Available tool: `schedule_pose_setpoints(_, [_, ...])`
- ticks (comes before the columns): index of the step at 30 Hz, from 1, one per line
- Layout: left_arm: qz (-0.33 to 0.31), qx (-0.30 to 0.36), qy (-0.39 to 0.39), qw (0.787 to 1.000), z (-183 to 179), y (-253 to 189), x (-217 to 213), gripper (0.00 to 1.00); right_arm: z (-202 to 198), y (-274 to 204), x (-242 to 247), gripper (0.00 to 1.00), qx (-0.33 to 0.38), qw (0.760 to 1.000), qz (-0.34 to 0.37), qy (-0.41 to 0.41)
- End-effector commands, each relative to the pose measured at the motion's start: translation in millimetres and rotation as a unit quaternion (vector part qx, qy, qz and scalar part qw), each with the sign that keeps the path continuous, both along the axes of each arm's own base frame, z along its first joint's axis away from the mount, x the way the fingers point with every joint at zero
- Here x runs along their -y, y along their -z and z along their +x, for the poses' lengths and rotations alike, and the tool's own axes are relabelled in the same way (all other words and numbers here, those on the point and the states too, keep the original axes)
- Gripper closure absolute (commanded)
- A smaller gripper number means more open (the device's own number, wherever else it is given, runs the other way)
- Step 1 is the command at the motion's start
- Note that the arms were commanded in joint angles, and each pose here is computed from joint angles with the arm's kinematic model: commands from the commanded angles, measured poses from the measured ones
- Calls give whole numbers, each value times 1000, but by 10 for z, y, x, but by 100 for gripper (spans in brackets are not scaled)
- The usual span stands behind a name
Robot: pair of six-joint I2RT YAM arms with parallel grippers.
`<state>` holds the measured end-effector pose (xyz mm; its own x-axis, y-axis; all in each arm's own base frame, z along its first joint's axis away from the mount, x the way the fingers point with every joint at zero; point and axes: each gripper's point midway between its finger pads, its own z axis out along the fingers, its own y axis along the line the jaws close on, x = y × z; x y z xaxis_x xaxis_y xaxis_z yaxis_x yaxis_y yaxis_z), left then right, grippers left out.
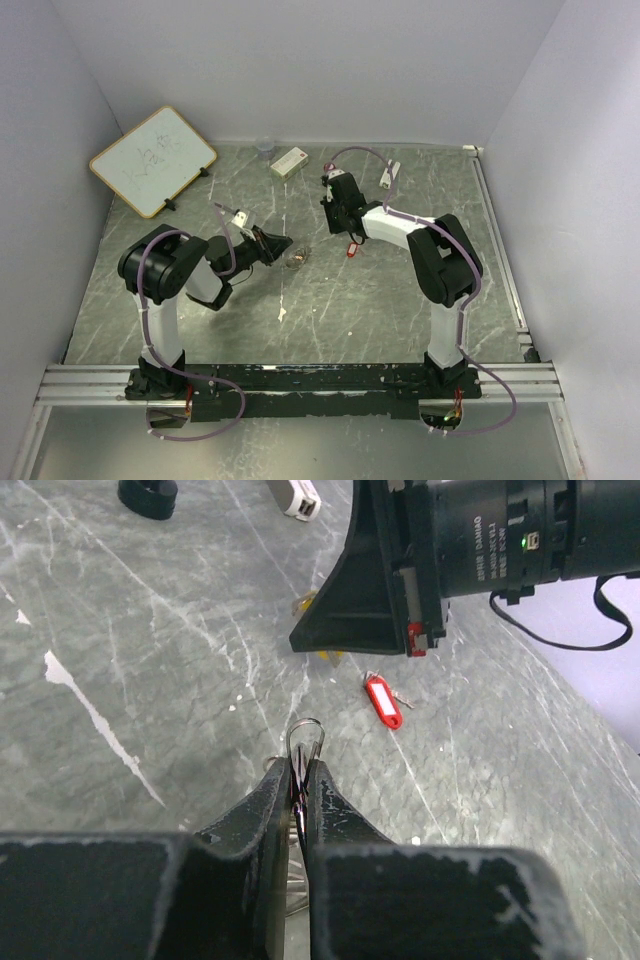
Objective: Remove the keys from the keyring
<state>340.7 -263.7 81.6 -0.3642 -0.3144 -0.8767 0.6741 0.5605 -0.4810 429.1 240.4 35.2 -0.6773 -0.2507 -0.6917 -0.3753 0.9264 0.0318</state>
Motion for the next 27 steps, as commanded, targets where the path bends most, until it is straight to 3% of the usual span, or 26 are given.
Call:
schedule_pose_setpoints(1, [-36, 97, -28, 994, 40, -444, -84, 93, 128, -105, -81, 100, 19, 1000, 19, 0])
schedule_pose_setpoints(5, [-7, 86, -50, 995, 136, -337, -129, 84, 133, -77, -112, 100, 13, 1000, 16, -6])
schedule_pose_setpoints(15, [37, 55, -96, 993, 240, -147, -274, 60, 102, 127, -116, 88, -6, 1000, 10, -6])
schedule_pose_setpoints(17, [40, 51, -93, 994, 236, -110, -266, 45, 98, 168, -116, 84, -9, 1000, 8, -6])
schedule_pose_setpoints(27, [50, 51, -113, 991, 217, -106, -360, 42, 86, 147, -141, 64, -9, 1000, 12, -12])
